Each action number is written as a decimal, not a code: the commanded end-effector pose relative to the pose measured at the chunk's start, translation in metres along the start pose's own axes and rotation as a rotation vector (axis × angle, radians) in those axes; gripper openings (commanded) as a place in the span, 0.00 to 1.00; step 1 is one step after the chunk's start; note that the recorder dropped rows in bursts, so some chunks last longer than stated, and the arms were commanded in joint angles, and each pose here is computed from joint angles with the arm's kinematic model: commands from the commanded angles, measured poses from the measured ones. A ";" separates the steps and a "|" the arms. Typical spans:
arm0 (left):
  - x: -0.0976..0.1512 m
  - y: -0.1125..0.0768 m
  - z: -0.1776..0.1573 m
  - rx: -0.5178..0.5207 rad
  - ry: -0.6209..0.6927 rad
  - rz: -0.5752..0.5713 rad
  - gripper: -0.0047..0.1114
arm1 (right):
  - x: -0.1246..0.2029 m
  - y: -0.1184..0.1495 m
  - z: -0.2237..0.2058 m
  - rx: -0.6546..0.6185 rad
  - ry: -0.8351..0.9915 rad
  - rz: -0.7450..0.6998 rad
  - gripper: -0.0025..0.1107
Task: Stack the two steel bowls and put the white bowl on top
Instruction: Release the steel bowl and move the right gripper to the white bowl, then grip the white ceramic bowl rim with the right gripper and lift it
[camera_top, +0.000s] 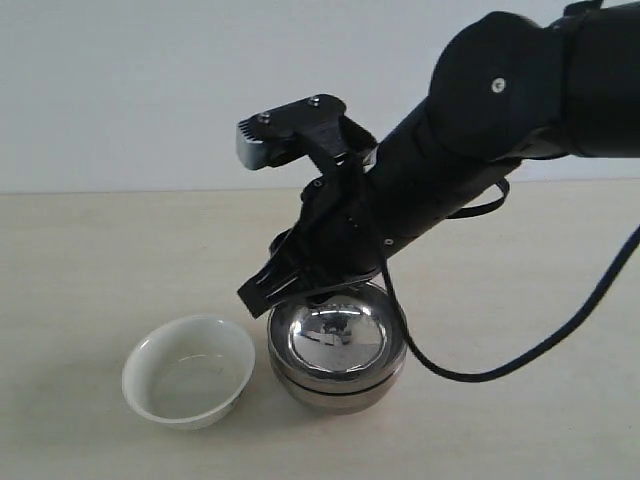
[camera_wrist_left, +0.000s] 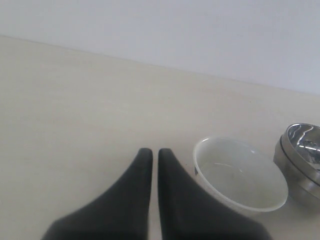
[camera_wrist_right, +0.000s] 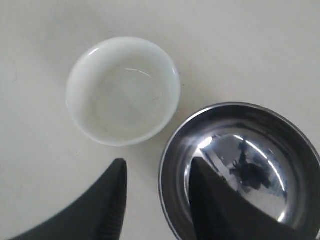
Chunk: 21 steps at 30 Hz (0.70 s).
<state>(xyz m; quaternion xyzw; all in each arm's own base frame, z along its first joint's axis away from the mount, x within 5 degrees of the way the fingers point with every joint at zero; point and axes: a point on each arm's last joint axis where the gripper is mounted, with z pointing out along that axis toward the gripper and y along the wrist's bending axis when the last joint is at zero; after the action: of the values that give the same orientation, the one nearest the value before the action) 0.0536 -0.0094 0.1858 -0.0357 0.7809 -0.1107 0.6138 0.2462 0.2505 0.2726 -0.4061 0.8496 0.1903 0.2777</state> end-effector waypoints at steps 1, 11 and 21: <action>0.000 0.000 0.000 -0.002 -0.005 -0.009 0.07 | -0.009 0.020 0.018 -0.005 0.050 -0.147 0.33; 0.000 0.000 0.000 -0.002 -0.005 -0.009 0.07 | -0.012 0.047 0.067 -0.013 0.210 -0.386 0.33; 0.000 0.000 0.000 -0.002 -0.005 -0.009 0.07 | -0.015 0.072 0.079 -0.046 0.191 -0.521 0.33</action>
<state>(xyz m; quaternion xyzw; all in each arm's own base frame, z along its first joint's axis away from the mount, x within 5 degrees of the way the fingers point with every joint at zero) 0.0536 -0.0094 0.1858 -0.0357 0.7809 -0.1107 0.6138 0.2257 0.3413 0.2261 -0.6193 0.7488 0.0941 0.2166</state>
